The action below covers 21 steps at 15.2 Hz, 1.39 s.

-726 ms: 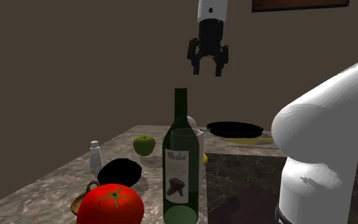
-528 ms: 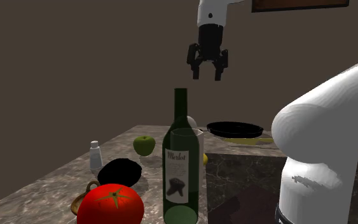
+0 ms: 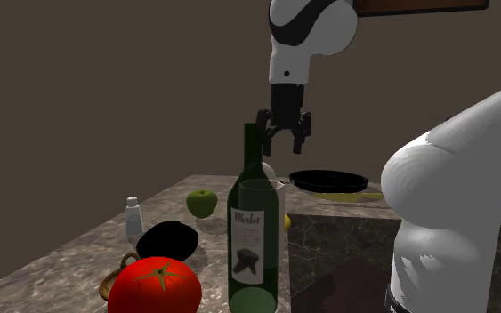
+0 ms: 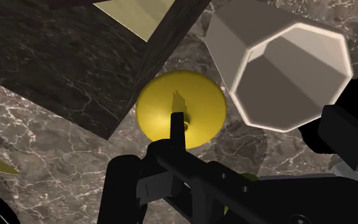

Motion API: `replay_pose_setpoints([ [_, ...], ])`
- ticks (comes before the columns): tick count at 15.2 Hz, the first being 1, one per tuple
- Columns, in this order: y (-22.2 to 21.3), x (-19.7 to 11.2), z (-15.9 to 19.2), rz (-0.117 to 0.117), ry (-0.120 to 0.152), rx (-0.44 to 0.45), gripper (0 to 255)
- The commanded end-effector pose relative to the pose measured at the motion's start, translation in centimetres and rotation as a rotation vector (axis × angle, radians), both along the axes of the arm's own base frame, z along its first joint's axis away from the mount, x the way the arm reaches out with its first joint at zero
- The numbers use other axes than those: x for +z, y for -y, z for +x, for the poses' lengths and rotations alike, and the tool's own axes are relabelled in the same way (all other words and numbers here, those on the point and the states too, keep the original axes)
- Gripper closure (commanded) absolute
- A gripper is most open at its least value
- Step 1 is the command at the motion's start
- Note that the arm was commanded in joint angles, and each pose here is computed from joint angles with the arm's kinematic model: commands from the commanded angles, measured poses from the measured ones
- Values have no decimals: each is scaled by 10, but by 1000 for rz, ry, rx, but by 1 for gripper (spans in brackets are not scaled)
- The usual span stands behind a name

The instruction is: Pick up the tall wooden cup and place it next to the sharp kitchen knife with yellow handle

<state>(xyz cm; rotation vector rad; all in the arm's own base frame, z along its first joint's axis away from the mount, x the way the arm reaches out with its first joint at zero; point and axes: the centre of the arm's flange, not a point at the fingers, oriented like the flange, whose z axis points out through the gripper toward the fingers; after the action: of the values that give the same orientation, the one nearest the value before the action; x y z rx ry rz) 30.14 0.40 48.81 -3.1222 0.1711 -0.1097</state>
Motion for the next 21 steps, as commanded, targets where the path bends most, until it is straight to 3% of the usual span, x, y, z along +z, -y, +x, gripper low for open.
replay_pose_setpoints([
  [1, -2, -27, 2, -3, 8, 5, 0],
  [4, -6, -61, 5, -6, 14, 11, 0],
  [11, -7, -98, 8, -6, 14, 11, 0],
  [19, -7, -100, 8, -6, 14, 11, 0],
  [20, -7, -100, 8, -6, 14, 11, 255],
  [21, -7, -100, 8, -6, 14, 11, 255],
])
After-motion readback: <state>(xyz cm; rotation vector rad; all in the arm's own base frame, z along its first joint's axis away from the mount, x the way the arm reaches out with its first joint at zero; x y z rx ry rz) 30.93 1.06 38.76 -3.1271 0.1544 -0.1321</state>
